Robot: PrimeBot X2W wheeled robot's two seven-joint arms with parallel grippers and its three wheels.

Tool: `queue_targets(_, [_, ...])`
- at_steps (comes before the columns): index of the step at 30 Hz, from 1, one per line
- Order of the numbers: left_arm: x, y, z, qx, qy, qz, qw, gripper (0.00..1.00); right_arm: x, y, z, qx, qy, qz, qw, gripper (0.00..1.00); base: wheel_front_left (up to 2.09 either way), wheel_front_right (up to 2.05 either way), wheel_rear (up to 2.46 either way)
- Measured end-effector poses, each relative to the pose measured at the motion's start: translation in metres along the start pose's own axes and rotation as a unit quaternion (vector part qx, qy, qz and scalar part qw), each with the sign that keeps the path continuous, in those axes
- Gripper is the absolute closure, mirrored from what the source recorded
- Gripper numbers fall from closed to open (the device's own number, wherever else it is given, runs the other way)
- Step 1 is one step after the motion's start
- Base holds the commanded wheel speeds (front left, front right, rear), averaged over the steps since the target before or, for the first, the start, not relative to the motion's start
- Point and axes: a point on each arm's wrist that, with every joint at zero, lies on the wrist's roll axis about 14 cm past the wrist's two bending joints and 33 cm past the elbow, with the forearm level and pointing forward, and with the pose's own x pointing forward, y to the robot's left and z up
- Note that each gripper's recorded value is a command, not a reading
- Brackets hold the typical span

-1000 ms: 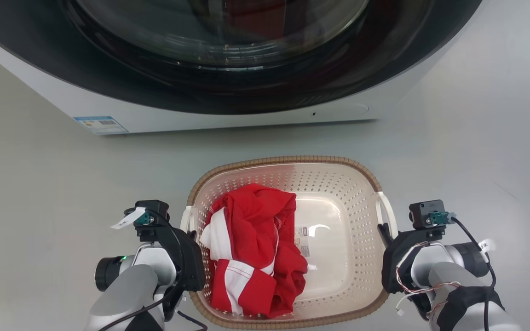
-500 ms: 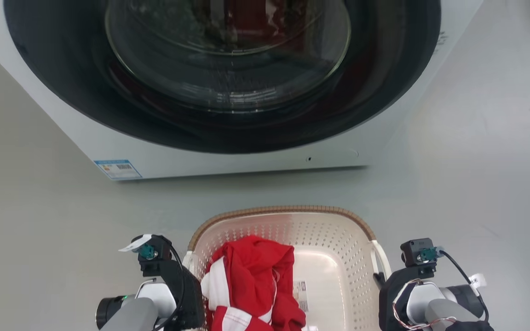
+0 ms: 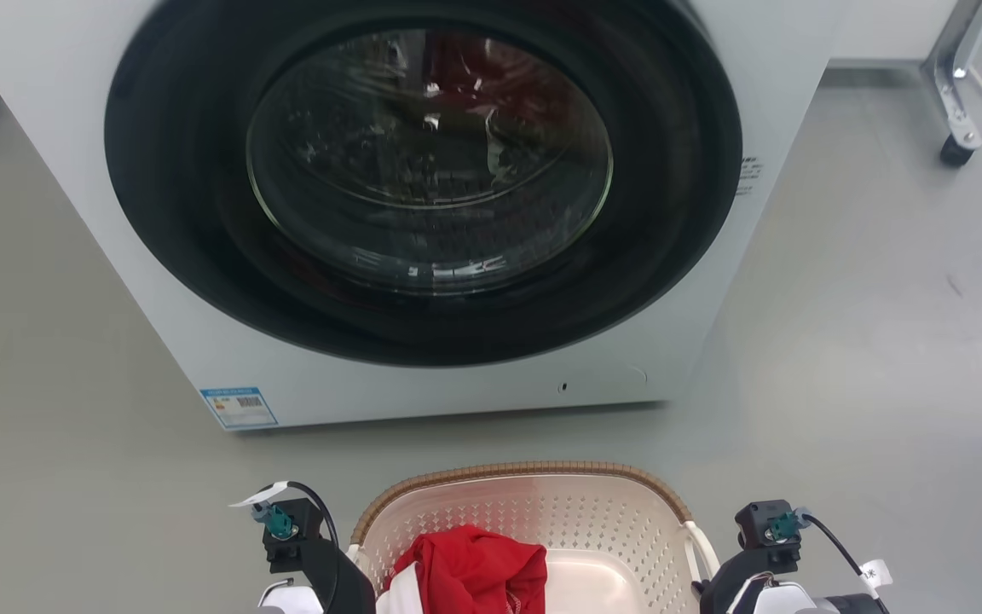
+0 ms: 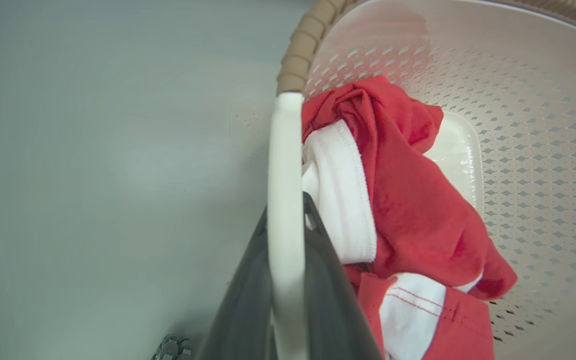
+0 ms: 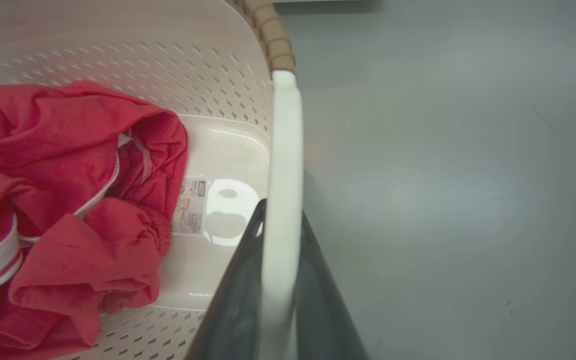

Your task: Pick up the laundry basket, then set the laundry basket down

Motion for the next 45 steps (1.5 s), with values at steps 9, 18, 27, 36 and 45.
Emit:
queue_targets(9, [-0.017,-0.005,0.007,0.015,-0.012,0.000,1.000,1.00,-0.018,0.005,0.008,0.003,-0.017,-0.005,1.000,1.00,0.00,0.00,0.00])
queue_targets(18, [-0.026,-0.010,0.008,0.011,-0.019,-0.002,1.000,1.00,-0.028,0.006,0.010,-0.004,-0.019,-0.010,1.000,1.00,0.00,0.00,0.00])
queue_targets(27, [-0.025,-0.011,-0.001,0.011,-0.009,0.000,1.000,1.00,-0.029,0.003,0.003,0.004,-0.007,-0.016,1.000,1.00,0.00,0.00,0.00])
queue_targets(36, [-0.024,-0.012,-0.004,0.007,-0.003,0.001,1.000,1.00,-0.029,0.004,0.000,0.007,-0.003,-0.015,1.000,1.00,0.00,0.00,0.00])
queue_targets(45, [-0.024,-0.010,-0.006,0.002,0.001,0.005,1.000,1.00,-0.028,0.005,-0.001,0.008,0.001,-0.014,1.000,1.00,0.00,0.00,0.00])
